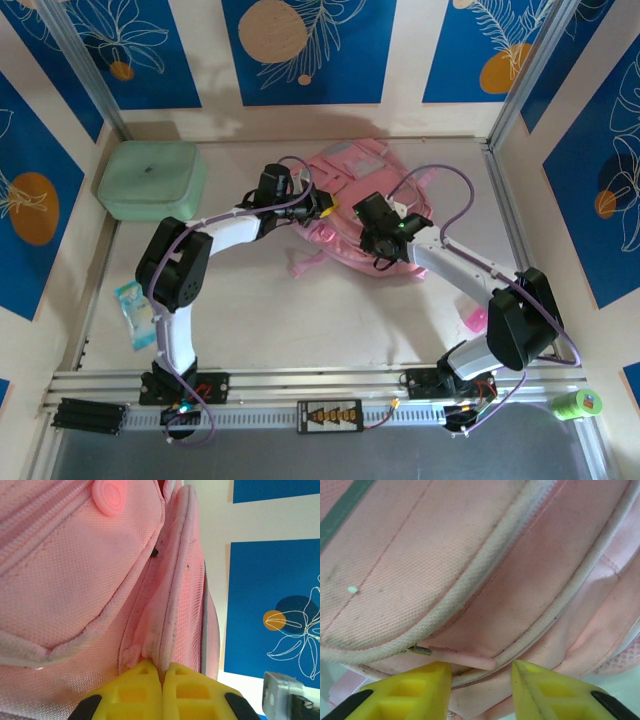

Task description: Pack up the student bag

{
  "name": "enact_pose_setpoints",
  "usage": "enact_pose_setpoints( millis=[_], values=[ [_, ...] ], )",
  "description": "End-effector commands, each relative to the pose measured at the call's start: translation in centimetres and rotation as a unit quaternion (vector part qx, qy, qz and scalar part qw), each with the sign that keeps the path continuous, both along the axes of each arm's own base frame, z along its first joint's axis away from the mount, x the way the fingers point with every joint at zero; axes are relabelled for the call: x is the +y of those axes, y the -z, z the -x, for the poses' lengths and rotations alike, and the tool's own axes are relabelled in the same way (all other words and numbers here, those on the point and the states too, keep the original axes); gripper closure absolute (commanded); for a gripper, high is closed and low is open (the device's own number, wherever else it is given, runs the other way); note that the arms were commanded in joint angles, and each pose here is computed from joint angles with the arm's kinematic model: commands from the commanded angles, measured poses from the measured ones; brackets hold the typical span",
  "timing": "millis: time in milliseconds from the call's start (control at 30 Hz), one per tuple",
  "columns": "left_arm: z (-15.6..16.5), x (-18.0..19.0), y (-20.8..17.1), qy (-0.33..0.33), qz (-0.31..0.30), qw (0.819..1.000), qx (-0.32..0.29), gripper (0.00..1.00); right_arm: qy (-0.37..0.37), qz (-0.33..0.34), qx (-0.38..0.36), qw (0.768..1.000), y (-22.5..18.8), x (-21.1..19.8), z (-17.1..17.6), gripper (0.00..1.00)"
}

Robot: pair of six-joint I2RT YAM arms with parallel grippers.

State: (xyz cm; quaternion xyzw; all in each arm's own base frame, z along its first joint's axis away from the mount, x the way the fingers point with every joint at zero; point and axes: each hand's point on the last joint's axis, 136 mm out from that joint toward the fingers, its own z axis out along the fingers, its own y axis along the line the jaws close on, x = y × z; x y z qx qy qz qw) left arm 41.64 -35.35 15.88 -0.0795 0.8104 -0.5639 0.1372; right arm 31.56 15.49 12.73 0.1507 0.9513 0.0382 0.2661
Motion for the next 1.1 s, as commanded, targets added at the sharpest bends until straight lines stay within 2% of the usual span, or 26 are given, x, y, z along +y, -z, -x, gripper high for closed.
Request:
enact_pose_setpoints(
  millis=[0,267,400,500,600,1067],
  values=[
    [-0.7,0.4,-3.5,0.004,0.018,0.999,-0.049,1.0,-0.029,0.052,-0.006,0.998,-0.7,-0.7,-0.5,0.62],
    [-0.8,0.3,-3.3,0.008,0.013,0.999,-0.05,1.0,-0.156,0.089,-0.014,0.984,-0.5,0.4,-0.7,0.62],
    [-0.9,0.4,-3.6,0.008,0.002,0.998,-0.06,1.0,-0.169,0.112,0.006,0.979,0.0,-0.3,-0.6,0.55],
    [-0.9,0.5,-3.7,0.008,-0.003,0.998,-0.065,1.0,-0.18,0.105,0.013,0.978,0.5,-0.2,-0.5,0.54],
    [-0.9,0.5,-3.7,0.008,-0.004,0.998,-0.064,1.0,-0.194,0.094,0.008,0.977,0.5,0.2,-0.4,0.6],
    [-1.2,1.1,-3.3,0.001,-0.012,0.998,-0.064,1.0,-0.19,0.126,-0.023,0.973,-0.3,-1.1,-0.6,0.89]
  ],
)
